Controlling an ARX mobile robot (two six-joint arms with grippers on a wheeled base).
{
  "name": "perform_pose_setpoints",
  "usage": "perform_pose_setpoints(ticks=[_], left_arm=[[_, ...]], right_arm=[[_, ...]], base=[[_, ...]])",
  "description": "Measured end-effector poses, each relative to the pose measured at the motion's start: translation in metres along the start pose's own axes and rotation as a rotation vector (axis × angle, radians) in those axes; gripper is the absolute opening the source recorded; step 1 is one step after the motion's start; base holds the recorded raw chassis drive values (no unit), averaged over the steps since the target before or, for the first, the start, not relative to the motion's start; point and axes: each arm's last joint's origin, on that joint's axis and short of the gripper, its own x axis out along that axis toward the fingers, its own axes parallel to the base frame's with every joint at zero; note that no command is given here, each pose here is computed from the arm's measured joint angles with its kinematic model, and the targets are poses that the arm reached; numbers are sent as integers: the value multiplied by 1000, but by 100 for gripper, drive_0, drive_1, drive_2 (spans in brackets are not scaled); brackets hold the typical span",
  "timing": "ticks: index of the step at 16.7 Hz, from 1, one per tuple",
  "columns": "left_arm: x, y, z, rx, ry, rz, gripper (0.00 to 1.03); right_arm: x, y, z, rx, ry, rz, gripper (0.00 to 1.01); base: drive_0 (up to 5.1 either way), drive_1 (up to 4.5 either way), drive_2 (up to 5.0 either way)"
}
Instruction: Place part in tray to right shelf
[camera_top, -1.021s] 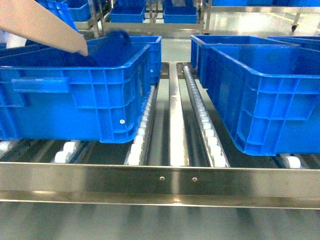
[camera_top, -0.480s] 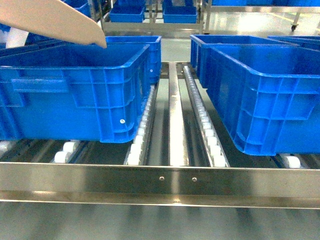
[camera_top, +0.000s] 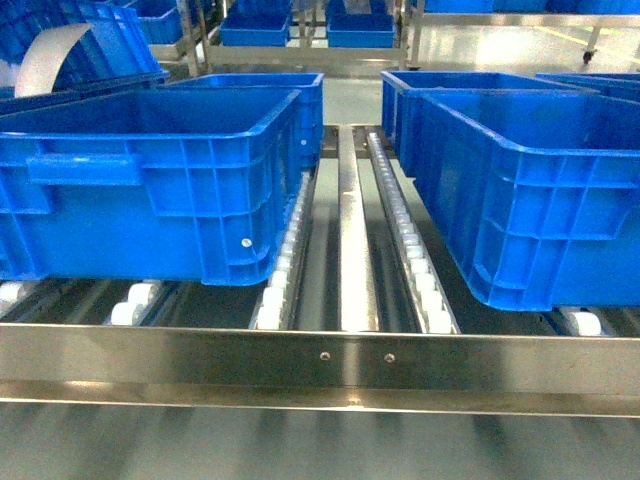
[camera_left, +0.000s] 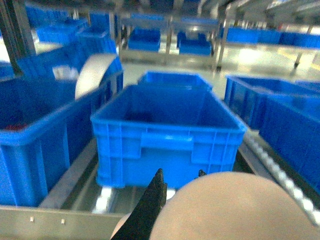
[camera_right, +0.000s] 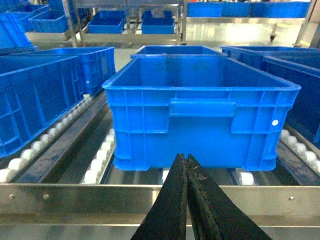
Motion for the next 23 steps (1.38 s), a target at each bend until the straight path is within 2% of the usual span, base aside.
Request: perform_pose_setpoints(ticks=[1, 2, 4, 8, 13, 16, 23], left_arm=[[2, 1, -34, 2, 31, -1, 13], [-2, 1, -40, 2, -26, -1, 13], [0, 1, -51, 2, 3, 0, 13], [1, 1, -59, 2, 18, 0, 13], [0, 1, -60, 2, 0, -2, 13], [0, 1, -62, 2, -7, 3, 13], [0, 1, -79, 5, 3, 0, 13]], right_arm=[[-5, 0, 1, 1, -8, -1, 2], [-9, 0, 1, 1, -9, -1, 2], [-10, 0, 0, 2, -10, -1, 2], [-17, 0, -6, 2, 45, 4, 2], [-22, 0, 1, 2, -24, 0, 2], [-21, 0, -3, 2, 9, 0, 2], [-21, 0, -2, 2, -2, 0, 2]], base=[[0, 0, 0], [0, 0, 0], [0, 0, 0], [0, 0, 0], [0, 0, 0], [0, 0, 0], [0, 0, 0]])
